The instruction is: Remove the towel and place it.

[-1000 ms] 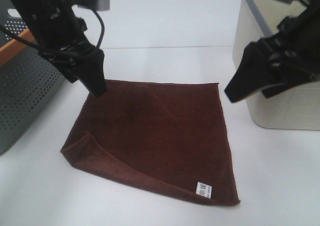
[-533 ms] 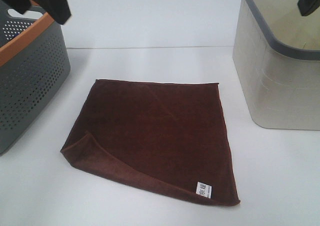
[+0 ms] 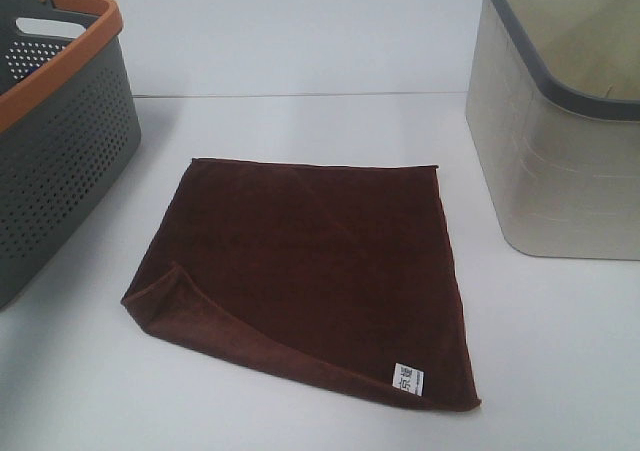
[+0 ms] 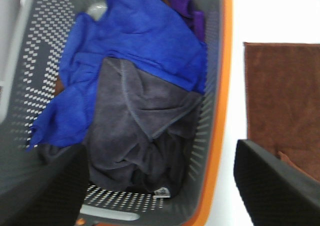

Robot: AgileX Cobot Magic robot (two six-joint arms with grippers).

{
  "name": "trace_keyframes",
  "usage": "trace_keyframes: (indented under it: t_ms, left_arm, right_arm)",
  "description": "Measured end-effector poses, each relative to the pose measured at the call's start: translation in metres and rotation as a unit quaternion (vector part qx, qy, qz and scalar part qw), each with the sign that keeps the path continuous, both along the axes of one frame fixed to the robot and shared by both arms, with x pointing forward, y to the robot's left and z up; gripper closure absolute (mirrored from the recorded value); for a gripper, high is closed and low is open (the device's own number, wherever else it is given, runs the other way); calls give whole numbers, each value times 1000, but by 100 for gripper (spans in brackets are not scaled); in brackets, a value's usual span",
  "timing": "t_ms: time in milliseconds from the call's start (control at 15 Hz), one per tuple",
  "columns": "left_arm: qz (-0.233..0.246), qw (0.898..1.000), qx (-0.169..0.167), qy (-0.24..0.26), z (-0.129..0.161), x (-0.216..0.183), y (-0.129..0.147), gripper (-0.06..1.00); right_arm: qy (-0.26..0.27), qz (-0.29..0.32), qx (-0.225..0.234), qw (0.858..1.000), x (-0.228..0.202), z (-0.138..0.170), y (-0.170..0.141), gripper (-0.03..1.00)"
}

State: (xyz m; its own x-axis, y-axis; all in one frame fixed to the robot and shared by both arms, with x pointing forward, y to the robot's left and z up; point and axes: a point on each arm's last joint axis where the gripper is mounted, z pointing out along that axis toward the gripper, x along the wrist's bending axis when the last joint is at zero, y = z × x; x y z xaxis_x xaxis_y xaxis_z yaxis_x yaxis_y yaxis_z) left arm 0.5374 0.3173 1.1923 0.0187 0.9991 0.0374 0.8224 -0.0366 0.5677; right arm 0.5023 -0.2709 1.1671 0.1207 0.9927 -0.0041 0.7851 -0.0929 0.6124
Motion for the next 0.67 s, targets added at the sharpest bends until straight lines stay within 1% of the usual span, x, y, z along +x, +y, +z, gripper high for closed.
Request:
trace_keyframes:
  t_ms: [67,200,267,400,467,533,667]
  left_arm:
    - [14,1000,6,-8,5,-10,12,18]
    - [13,1000,16,-10,7,-23,17,18]
    - [11,1000,19,-6,3,-33,16,18]
    - [10,1000,18,16,-13,-65,13,18]
    - [14,1000,19,17,-18,-84,11,18]
    - [17,999,20,17,-21,-93,10,18]
    - [33,999,27,9,-35,-136,8,18]
  right_arm:
    - [2,-21,5,1000,1,0,-14,34]
    - [7,-33,-2,999,1,-1,-35,34]
    - [9,-24,-7,1000,1,-1,-37,34]
    - [7,-3,9,1000,-4,1,-32,34]
    - [-1,19,28,999,-14,4,-27,34]
    - [-5,32,36,999,-21,6,-25,34]
    - [-16,69,50,996,-52,4,-19,34]
